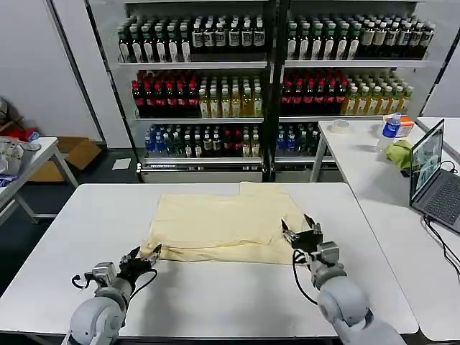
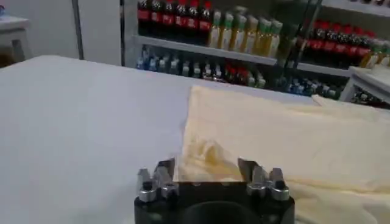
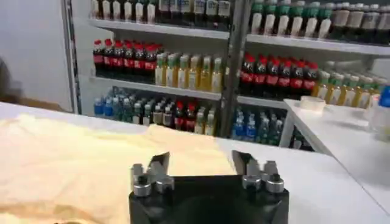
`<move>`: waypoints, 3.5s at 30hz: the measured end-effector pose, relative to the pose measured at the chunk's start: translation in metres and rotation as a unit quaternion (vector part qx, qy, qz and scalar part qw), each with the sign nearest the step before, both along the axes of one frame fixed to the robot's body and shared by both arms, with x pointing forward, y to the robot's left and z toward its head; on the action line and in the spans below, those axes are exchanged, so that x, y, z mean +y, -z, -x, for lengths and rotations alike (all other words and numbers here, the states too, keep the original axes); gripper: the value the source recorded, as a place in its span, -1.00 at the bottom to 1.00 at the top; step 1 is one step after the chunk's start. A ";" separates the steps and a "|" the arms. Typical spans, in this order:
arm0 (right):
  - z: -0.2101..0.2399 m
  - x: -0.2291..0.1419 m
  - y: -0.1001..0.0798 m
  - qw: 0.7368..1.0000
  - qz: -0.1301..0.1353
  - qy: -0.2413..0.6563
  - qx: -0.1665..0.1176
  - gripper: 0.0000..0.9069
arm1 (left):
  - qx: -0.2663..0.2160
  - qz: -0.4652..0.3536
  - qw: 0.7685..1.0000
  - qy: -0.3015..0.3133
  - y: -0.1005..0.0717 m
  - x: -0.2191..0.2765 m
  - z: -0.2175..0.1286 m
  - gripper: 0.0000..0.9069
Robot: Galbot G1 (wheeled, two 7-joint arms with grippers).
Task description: Fold and organize the clothes.
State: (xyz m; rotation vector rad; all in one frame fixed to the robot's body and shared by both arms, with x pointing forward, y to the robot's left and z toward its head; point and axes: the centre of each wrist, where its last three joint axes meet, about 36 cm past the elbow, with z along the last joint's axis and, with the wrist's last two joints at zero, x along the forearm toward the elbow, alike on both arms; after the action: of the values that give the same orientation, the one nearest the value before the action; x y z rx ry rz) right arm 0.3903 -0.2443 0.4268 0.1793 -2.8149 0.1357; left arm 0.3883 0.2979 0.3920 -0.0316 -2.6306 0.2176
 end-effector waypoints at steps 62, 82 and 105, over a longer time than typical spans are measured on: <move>0.098 -0.013 0.008 0.995 -0.038 0.031 0.092 -1.00 | 0.005 0.012 1.000 -0.009 -0.002 -0.004 0.042 -0.96; 0.175 -0.012 -0.014 0.993 0.016 0.026 0.114 -1.00 | 0.025 -0.001 1.000 -0.002 -0.028 -0.015 0.117 -0.96; 0.171 -0.022 -0.055 0.996 0.049 0.046 0.053 1.00 | 0.017 -0.030 0.999 -0.006 -0.054 -0.002 0.130 1.00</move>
State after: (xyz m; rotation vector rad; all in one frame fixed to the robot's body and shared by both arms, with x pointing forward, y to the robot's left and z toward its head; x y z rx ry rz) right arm 0.2191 -0.2661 0.4823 0.0344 -2.6970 0.2358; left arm 0.2583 0.2954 0.4464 0.0083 -2.6020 0.1413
